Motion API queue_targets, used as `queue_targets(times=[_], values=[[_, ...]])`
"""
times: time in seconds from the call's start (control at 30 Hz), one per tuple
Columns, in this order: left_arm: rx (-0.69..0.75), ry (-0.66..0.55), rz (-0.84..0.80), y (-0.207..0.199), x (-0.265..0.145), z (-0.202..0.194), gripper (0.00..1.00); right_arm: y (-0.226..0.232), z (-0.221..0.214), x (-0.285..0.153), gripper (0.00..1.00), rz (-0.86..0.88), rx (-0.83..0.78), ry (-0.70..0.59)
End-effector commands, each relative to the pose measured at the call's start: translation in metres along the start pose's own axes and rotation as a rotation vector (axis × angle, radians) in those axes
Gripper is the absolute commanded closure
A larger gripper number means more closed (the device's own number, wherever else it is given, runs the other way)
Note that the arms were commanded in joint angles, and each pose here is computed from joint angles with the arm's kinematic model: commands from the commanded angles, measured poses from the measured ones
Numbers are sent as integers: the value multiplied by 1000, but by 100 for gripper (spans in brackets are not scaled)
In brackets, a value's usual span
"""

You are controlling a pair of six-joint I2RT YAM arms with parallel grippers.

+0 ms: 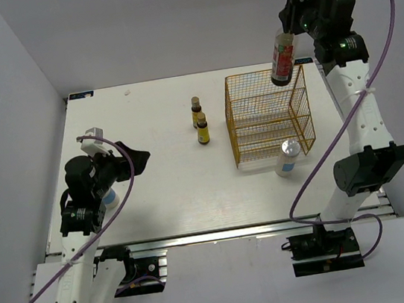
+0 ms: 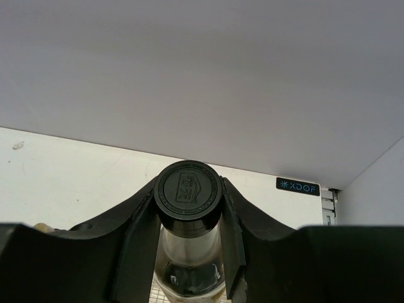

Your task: Organize the condiment bottles

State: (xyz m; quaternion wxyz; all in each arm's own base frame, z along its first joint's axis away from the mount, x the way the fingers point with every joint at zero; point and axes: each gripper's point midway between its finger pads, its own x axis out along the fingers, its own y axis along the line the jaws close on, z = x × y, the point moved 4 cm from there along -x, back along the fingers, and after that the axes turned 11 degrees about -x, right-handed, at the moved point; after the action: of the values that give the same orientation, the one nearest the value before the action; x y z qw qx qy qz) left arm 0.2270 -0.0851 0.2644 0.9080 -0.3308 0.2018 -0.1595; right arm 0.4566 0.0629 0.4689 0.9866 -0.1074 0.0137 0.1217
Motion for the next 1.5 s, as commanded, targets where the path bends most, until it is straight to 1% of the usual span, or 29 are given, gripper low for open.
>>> queue_targets(times=[0.0,0.3,0.37,0.4,0.43,0.47,0.5,0.53,0.6,0.63,0.67,0.93,1.07,1.17,1.2,1.3,1.47], values=[[0,-5,-10,-1,0,0,12,-21,44,3,100,-51,-14,-196],[2,-3,-8,0,1,0,12,-25,29,21,100,-53,-17,-182],[0,-3,-8,0,1,1,12,-25,29,18,100,-57,-21,-193],[0,-3,-8,0,1,1,12,-23,16,21,100,-52,-15,-168],[-1,-4,-9,0,1,1,12,-23,12,20,100,-51,-16,-165],[-1,-4,-7,0,1,1,12,-23,18,13,100,-56,-19,-190],[-1,-4,-7,0,1,1,12,-18,1,15,100,-42,-10,-161],[-1,-6,-6,0,1,1,12,-17,-3,13,100,-39,-10,-161],[-3,-6,-4,0,1,1,12,-16,4,-1,100,-45,-20,-210],[-4,-3,-4,0,1,0,12,-12,-12,0,100,-32,-16,-186],[-5,-1,-4,1,1,0,12,-13,-4,-10,100,-37,0,-222],[-7,9,-18,-1,5,1,12,-10,-15,-28,100,-21,22,-244],[-7,11,-24,-2,6,1,12,-5,-34,-30,100,-14,12,-221],[-9,13,-28,-2,7,1,12,-5,-42,-31,100,-21,-12,-227],[-11,15,-31,-3,7,0,12,-3,-55,-29,100,-25,-11,-204],[-12,17,-33,-3,7,0,12,0,-72,-26,100,-20,-9,-189],[-15,16,-34,-3,8,1,12,3,-89,-21,100,-10,-38,-172]])
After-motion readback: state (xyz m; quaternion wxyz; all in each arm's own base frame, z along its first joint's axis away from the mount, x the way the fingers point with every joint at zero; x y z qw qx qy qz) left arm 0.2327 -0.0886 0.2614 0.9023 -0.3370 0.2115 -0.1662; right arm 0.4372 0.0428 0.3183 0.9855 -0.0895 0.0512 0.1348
